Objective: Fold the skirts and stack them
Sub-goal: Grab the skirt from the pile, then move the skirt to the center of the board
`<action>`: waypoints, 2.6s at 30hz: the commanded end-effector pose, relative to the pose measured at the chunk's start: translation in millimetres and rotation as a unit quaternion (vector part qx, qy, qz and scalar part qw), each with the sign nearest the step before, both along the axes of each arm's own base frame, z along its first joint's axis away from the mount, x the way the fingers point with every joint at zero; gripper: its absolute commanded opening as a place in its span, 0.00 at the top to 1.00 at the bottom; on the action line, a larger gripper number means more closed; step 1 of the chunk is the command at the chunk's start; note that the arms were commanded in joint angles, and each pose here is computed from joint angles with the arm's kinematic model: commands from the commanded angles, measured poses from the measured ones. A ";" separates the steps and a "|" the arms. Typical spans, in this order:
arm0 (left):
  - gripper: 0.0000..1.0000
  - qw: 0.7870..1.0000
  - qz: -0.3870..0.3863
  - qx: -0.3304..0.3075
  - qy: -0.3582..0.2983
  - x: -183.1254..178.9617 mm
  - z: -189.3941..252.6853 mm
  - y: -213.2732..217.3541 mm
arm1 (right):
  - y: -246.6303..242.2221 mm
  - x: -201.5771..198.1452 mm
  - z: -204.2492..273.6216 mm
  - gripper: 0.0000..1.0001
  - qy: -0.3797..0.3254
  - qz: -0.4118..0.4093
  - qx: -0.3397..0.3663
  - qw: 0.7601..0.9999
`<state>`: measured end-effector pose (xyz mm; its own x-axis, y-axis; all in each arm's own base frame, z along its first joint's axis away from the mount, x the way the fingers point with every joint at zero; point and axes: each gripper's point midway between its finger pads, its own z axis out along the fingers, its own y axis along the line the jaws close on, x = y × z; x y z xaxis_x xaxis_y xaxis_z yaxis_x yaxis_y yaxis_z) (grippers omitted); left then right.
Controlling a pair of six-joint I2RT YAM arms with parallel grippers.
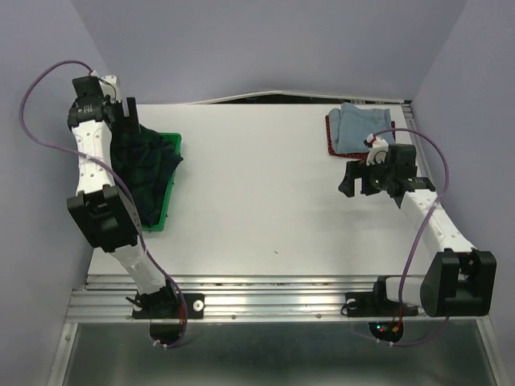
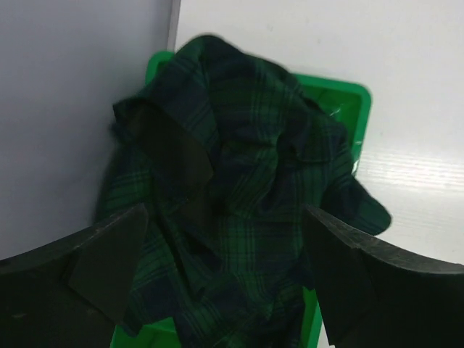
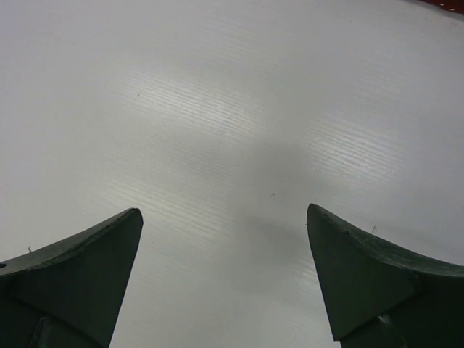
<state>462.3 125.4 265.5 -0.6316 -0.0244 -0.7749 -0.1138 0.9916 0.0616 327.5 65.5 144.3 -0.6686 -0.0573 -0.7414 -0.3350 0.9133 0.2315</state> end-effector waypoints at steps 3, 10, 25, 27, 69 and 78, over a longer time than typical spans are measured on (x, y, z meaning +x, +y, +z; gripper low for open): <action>0.01 0.997 0.008 -0.016 0.074 -9.8 -65.0 5.7 | 3.4 21.6 20.8 0.00 -0.038 0.003 0.013 0.999; 0.01 0.991 0.012 -0.029 0.132 -5.9 -160.7 8.7 | 3.6 19.8 7.4 0.00 -0.022 0.004 0.013 1.000; 1.00 0.996 -0.072 -0.041 0.026 24.7 -93.4 -37.3 | 4.4 19.1 15.5 0.00 -0.033 0.007 0.013 0.999; 1.00 0.993 -0.112 -0.031 -0.016 27.3 -43.7 -60.1 | 6.0 19.7 15.8 0.00 -0.030 0.007 0.020 0.999; 0.28 0.884 -0.466 -0.031 0.030 -55.1 -82.7 -323.7 | 13.8 10.7 32.9 0.15 0.002 0.113 0.101 0.989; 0.33 0.936 -0.330 -0.051 0.107 -37.8 -130.3 -226.3 | 82.6 -43.1 -5.1 0.22 0.030 0.259 0.005 0.965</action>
<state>425.8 -134.7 161.3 -0.5614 0.4140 -0.7166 0.6353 0.7705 -0.0526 305.3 133.6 142.7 -0.6679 -0.2590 -0.6977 -0.6407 0.6772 0.3619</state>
